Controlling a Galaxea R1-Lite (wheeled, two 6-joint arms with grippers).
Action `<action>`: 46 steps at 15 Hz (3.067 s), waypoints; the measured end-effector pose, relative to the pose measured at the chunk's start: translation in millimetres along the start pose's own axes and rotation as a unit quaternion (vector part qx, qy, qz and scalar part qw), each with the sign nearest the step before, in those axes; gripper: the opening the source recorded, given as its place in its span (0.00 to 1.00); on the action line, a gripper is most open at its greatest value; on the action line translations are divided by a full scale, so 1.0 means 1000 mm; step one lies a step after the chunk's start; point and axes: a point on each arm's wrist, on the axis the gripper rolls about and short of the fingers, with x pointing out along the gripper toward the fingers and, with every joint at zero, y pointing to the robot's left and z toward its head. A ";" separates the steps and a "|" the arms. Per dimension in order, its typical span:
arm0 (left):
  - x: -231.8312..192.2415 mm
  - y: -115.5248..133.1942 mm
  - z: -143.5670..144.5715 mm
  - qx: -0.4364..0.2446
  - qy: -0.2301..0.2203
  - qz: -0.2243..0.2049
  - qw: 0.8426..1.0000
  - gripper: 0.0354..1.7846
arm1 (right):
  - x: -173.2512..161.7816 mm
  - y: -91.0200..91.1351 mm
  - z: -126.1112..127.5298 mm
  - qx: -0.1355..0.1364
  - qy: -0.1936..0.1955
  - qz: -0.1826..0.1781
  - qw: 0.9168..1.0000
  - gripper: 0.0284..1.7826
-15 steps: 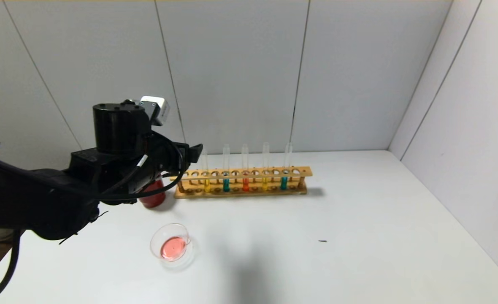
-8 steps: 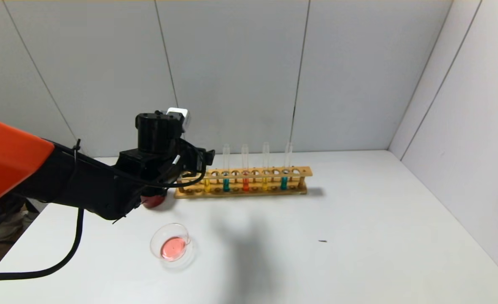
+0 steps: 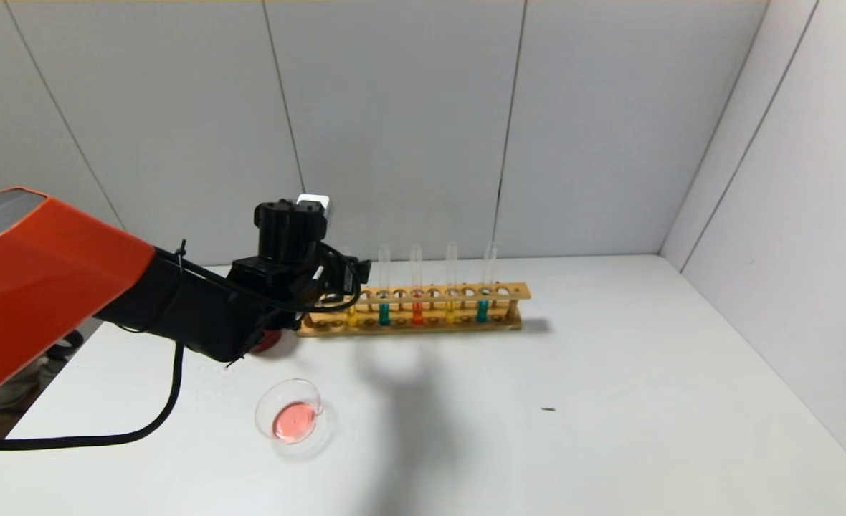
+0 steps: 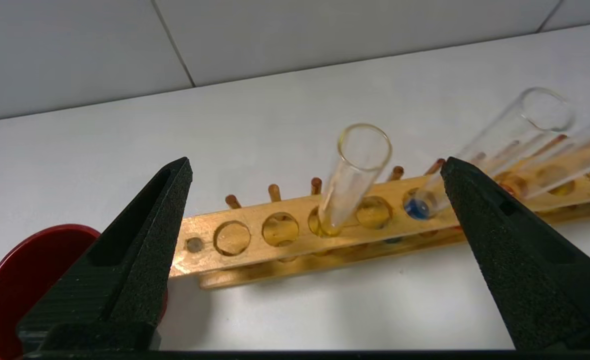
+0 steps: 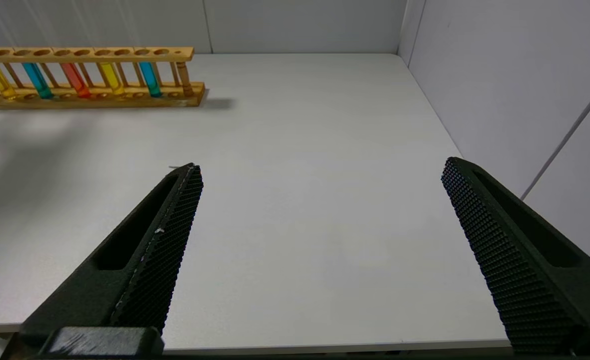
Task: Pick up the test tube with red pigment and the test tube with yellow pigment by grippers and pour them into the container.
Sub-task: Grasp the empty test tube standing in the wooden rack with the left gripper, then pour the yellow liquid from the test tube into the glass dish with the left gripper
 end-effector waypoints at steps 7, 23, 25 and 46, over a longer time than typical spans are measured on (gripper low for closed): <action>0.018 -0.003 -0.007 0.004 0.009 -0.008 1.000 0.57 | 0.000 0.000 0.000 0.000 0.000 0.000 1.000 0.98; -0.055 -0.003 0.103 0.048 -0.068 -0.019 0.996 0.15 | 0.000 0.000 0.000 0.000 0.000 0.000 1.000 0.98; -0.078 0.002 0.120 0.058 -0.086 -0.021 0.994 0.15 | 0.000 0.000 0.000 0.000 0.000 0.000 1.000 0.98; -0.131 0.099 0.059 0.345 -0.145 -0.301 0.877 0.15 | 0.000 0.000 0.000 0.000 0.000 0.000 1.000 0.98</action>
